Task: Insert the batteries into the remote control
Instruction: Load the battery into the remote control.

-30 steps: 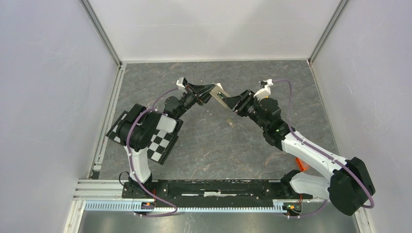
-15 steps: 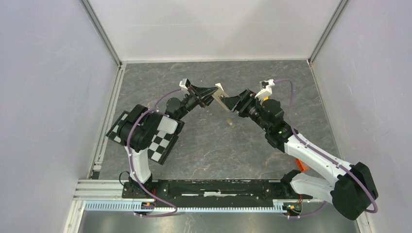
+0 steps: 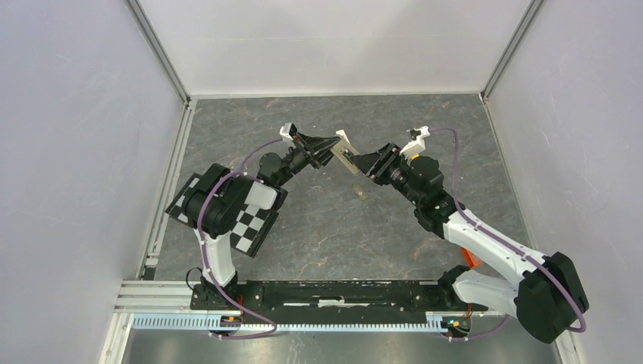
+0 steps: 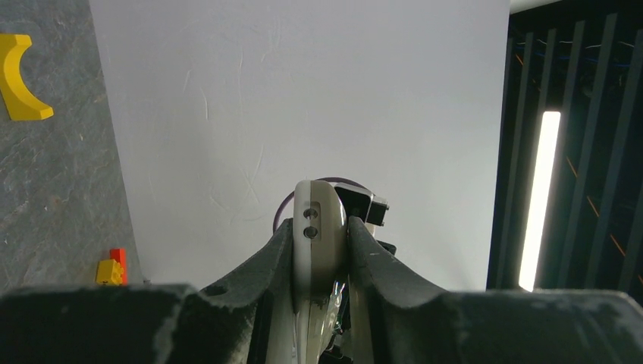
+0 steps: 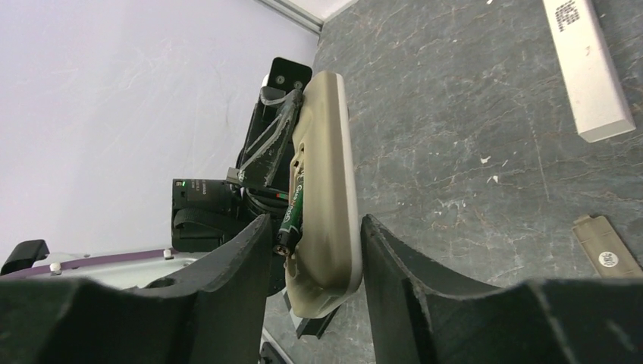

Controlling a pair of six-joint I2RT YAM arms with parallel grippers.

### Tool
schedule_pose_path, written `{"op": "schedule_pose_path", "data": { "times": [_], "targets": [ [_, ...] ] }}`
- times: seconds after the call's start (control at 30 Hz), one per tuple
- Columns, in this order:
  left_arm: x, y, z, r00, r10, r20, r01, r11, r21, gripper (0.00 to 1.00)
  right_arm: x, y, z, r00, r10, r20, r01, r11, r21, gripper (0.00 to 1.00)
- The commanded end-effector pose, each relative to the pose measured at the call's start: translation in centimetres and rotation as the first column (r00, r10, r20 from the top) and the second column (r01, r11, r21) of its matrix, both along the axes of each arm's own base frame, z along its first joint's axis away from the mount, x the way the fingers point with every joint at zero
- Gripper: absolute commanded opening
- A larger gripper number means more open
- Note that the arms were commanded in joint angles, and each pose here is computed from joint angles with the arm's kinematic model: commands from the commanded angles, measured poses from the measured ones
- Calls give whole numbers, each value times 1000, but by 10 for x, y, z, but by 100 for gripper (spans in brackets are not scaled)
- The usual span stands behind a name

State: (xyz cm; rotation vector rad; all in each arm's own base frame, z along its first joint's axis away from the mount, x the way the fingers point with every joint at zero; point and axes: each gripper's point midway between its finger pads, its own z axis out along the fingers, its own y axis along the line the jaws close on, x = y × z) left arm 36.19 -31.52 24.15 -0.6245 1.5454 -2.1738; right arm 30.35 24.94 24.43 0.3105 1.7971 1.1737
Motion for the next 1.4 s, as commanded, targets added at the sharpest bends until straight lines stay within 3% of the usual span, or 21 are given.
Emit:
{"op": "schedule_pose_path", "data": {
  "times": [0.0, 0.17, 0.37, 0.7, 0.93, 1.13, 1.37],
  "targets": [
    [-17, 3, 31, 990, -13, 142, 16, 1000, -21, 2, 2, 5, 7, 1000, 19, 15, -19, 999, 35, 48],
    [-21, 3, 32, 988, -19, 155, 21, 1000, -8, 2, 5, 9, -4, 999, 32, -25, -32, 999, 14, 39],
    [-23, 1, 35, 984, -26, 175, 26, 1000, 3, 2, 7, 13, -18, 997, 54, -58, -55, 998, -29, 36],
    [-19, 2, 32, 986, -6, 166, 3, 1000, 16, 2, 4, 12, -9, 998, 63, -16, -64, 997, -40, 54],
    [-16, 2, 26, 989, -1, 149, -3, 1000, 22, 2, 0, 4, 9, 997, 54, 59, -54, 998, -9, 75],
    [-16, 3, 28, 989, 0, 150, -2, 1000, 17, 2, -3, -7, 13, 998, 31, 57, -34, 997, 64, 77],
    [-17, 3, 32, 988, -4, 152, 2, 1000, 11, 2, -5, -2, 10, 997, 67, 34, -70, 991, 112, 69]
  ]
}}
